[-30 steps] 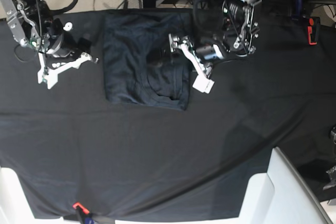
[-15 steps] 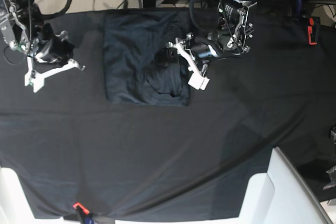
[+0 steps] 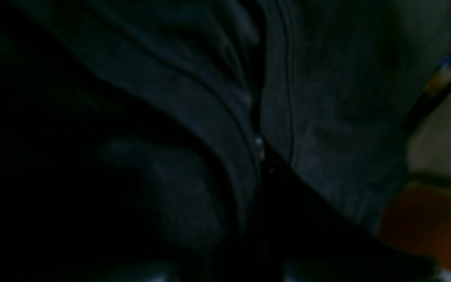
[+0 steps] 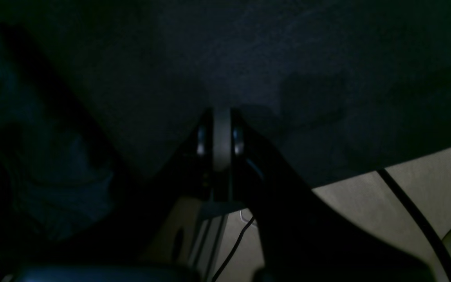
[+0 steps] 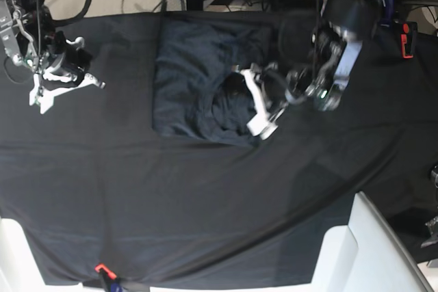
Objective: Fold the T-shirt properly
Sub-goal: 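Lift the grasped fabric with the left gripper and fold it over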
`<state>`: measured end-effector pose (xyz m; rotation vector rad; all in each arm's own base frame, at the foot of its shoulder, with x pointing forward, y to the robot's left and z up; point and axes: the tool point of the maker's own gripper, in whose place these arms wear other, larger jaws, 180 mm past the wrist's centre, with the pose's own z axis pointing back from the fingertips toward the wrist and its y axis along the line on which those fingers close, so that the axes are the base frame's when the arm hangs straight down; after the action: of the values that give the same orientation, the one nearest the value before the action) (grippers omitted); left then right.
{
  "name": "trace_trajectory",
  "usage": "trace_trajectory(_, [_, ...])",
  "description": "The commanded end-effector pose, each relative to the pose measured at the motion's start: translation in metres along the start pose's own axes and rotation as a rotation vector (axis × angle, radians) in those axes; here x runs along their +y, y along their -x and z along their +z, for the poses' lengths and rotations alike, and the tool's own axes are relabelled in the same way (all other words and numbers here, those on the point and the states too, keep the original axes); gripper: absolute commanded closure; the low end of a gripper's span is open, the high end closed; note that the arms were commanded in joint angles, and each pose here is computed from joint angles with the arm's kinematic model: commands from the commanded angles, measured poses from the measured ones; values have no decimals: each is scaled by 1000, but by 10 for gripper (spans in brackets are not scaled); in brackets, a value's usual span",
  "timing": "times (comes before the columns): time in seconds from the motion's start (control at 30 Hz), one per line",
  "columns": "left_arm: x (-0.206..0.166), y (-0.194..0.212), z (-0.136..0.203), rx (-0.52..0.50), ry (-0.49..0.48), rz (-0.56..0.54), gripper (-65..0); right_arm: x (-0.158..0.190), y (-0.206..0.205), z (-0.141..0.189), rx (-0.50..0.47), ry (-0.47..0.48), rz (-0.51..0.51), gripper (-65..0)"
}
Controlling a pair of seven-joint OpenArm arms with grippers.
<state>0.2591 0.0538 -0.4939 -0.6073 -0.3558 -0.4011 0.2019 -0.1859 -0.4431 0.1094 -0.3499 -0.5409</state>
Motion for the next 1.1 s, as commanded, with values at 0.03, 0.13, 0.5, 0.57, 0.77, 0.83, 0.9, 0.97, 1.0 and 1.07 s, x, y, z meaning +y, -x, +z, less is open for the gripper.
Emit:
trace_trajectory(0.03, [14, -9, 3, 53, -80, -75, 0, 1, -11, 4, -33, -5, 5, -5])
trace_trajectory(0.13, [8, -22, 0, 122, -82, -192, 0, 1, -11, 4, -33, -5, 5, -3])
trace_trajectory(0.5, [-20, -39, 2, 300, -81, -541, 0, 5, -19, 5, -50, -15, 4, -3])
trace_trajectory(0.57, [-13, -34, 6, 344, -100, -582, 0, 6, -21, 5, -53, -16, 4, -3])
trace_trajectory(0.77, [9, -21, 15, 460, -166, -707, 0, 10, -26, 6, -63, -27, 2, -3])
trace_trajectory(0.83, [18, -13, 17, 517, -209, -792, 0, 13, -30, 7, -69, -34, 0, -3])
trace_trajectory(0.9, [30, -10, 19, 571, -271, -893, 0, 15, -32, 7, -73, -37, 1, -2])
trace_trajectory(0.97, [41, -15, 22, 601, -342, -982, 0, 15, -32, 7, -73, -37, 1, -2])
trace_trajectory(1.0, [47, -20, 24, 611, -383, -1026, 0, 16, -33, 7, -76, -39, 1, -2])
trace_trajectory(1.07, [57, -29, 28, 629, -452, -1104, 0, 15, -34, 7, -78, -37, 2, -2])
